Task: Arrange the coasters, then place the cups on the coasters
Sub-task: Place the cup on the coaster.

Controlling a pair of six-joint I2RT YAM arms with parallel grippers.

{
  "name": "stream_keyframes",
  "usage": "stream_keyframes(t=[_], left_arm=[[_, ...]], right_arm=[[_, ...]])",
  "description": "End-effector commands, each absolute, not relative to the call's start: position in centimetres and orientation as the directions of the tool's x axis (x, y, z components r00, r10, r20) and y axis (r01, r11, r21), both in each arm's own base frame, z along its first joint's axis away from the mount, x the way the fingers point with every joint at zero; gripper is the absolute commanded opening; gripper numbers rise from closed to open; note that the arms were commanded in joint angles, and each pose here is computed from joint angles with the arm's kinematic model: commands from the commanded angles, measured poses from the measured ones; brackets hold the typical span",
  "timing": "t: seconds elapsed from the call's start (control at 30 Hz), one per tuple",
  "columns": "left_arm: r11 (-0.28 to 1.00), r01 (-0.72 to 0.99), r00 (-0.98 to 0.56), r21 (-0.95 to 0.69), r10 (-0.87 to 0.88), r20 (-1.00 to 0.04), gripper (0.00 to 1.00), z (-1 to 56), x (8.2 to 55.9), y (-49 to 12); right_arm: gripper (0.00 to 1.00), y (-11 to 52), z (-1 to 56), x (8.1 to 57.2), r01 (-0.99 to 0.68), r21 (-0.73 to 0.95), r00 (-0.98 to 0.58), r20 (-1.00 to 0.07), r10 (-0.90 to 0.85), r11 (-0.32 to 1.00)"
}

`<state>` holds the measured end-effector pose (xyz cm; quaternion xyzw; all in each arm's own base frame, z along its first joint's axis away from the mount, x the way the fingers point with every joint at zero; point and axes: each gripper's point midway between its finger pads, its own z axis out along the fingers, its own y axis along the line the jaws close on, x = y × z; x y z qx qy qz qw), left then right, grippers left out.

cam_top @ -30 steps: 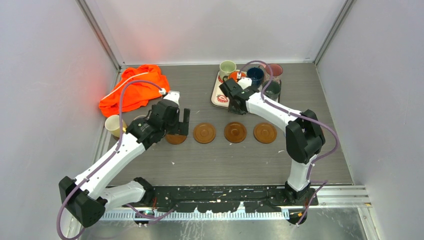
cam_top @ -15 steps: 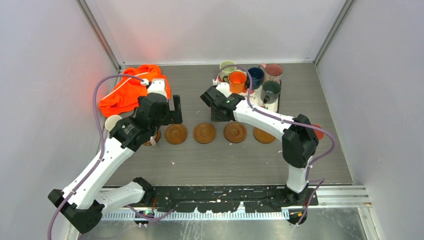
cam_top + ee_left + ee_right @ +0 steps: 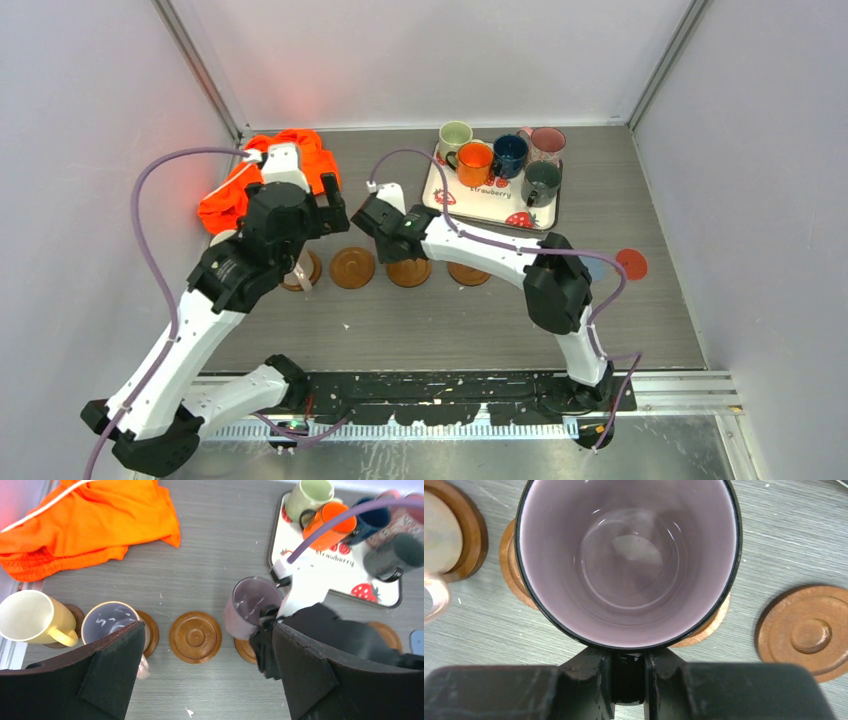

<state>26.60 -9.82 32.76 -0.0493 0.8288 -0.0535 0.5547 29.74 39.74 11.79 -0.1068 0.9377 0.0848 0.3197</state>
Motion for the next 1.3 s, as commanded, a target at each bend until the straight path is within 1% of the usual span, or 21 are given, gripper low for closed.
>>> stream_keyframes(t=[0.0, 0.17, 0.43, 0.9, 1.27], left_arm=[[0.971, -0.065, -0.222, -0.232, -0.241, -0.945, 1.00, 37.9, 26.1, -8.0], [0.966, -0.056, -0.196, -0.251, -0.257, -0.946, 1.00, 38.8, 25.8, -7.8], [0.965, -0.041, -0.202, -0.258, -0.261, -0.944, 1.00, 38.6, 25.6, -8.0], [0.968, -0.053, -0.211, -0.246, -0.252, -0.945, 1.00, 37.6, 25.4, -7.6], [0.970, -0.056, -0.221, -0.237, -0.243, -0.944, 1.00, 37.1, 25.4, -7.6]], right_arm=[[0.01, 43.4, 16.1, 30.6, -0.315, 0.159, -0.701, -0.704, -0.116, 0.936], [0.01, 45.6, 15.6, 29.4, -0.366, 0.150, -0.691, -0.704, -0.160, 0.918], [0.01, 48.4, 14.5, 27.8, -0.429, 0.123, -0.670, -0.708, -0.224, 0.895], [0.01, 50.0, 12.1, 26.5, -0.464, 0.101, -0.669, -0.691, -0.273, 0.880], [0.01, 50.6, 11.3, 26.8, -0.470, 0.097, -0.661, -0.698, -0.276, 0.877]])
